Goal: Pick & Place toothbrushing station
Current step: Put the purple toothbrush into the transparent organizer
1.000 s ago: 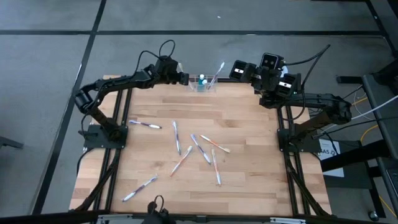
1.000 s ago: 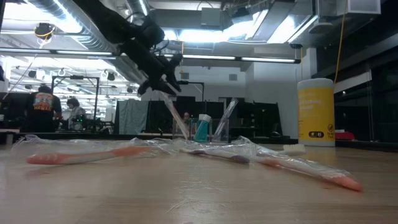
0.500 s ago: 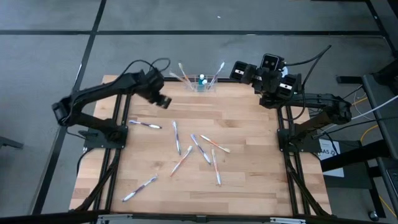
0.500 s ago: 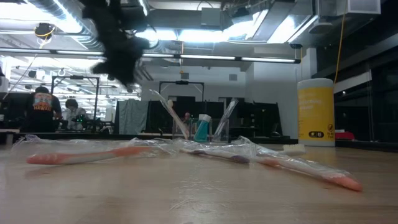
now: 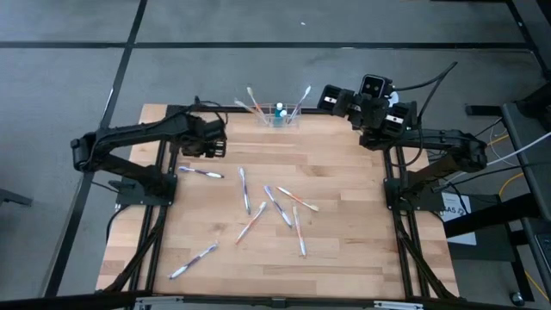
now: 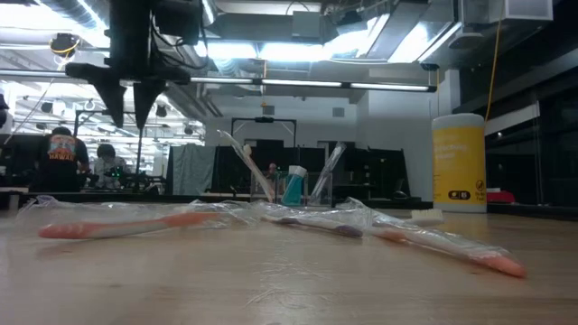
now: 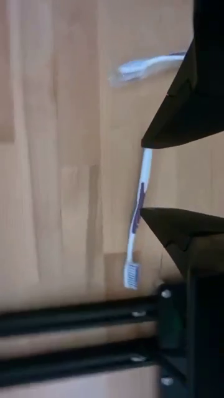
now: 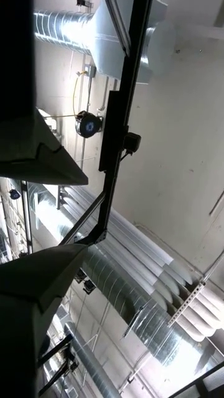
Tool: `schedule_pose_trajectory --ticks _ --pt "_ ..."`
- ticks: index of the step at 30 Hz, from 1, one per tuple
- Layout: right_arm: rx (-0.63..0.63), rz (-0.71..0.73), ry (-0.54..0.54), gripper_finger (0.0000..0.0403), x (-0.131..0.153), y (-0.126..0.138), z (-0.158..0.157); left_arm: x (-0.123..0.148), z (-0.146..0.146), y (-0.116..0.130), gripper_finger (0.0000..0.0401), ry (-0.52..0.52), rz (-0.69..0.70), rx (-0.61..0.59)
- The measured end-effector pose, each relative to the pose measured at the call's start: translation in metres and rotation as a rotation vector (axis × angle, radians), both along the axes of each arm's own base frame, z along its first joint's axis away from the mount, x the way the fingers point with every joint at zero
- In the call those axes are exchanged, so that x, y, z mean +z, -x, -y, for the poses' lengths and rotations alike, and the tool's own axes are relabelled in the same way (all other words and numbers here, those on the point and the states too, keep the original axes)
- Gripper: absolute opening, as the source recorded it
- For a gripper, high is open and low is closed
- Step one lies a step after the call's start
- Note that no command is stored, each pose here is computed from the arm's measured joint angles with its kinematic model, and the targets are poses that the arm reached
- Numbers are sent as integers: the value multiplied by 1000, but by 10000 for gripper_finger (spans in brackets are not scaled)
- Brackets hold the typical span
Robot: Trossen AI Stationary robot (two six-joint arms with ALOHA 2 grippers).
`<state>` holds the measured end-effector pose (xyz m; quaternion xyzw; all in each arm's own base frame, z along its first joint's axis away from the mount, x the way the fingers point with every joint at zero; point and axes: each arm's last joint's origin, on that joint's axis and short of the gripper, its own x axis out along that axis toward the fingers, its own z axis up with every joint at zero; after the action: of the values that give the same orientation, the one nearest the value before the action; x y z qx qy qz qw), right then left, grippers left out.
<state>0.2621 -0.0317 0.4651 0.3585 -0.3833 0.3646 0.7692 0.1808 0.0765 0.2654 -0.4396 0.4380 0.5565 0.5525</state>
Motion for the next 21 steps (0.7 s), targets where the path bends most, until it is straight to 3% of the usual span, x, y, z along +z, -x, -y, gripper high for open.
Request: schedule_pose_trajectory --ticks 6,11,16,21 --pt "13 8 22 166 3 4 -1 -12 23 5 179 27 -37 198" --pt "24 18 45 166 6 9 -2 -53 48 3 182 156 165 469" --pt "55 8 26 166 7 12 0 -74 56 0 182 93 377 721" --pt "82 -4 20 166 7 12 1 -86 49 7 182 62 332 791"
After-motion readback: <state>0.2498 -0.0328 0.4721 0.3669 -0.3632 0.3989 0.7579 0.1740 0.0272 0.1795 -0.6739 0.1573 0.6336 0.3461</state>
